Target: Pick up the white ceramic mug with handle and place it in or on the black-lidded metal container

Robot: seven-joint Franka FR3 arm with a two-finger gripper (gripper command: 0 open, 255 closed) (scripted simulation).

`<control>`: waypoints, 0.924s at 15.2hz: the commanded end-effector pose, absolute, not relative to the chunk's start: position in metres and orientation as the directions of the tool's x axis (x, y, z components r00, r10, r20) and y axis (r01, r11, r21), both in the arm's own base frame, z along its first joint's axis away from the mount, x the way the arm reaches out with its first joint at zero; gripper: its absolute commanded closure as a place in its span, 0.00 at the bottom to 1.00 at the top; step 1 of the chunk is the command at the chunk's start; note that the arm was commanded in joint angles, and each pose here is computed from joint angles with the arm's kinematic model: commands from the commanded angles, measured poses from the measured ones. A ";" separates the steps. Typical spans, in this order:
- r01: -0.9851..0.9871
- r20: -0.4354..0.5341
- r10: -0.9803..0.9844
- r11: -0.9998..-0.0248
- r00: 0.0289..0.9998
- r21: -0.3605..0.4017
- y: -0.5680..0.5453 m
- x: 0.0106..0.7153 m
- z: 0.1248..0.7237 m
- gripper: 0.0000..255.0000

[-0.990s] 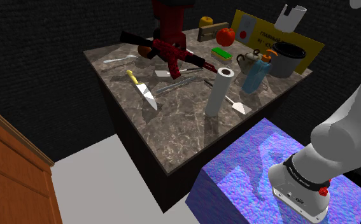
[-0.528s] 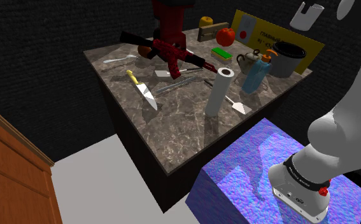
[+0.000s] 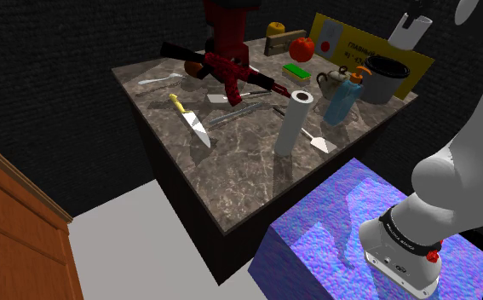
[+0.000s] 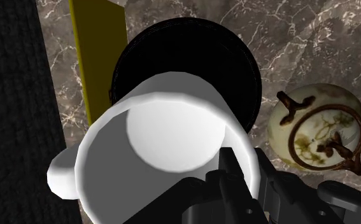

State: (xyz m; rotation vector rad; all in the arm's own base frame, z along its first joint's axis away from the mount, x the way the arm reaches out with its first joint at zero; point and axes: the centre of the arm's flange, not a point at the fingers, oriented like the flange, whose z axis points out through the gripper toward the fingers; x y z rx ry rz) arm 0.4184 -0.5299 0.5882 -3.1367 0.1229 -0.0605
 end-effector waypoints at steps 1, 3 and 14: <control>-0.078 0.039 -0.078 -0.997 0.996 -0.002 -0.531 0.418 0.578 1.00; -0.078 0.039 -0.078 -0.997 0.996 -0.002 -0.531 0.418 0.567 1.00; -0.078 0.039 -0.078 -0.997 0.996 -0.002 -0.531 0.418 0.513 1.00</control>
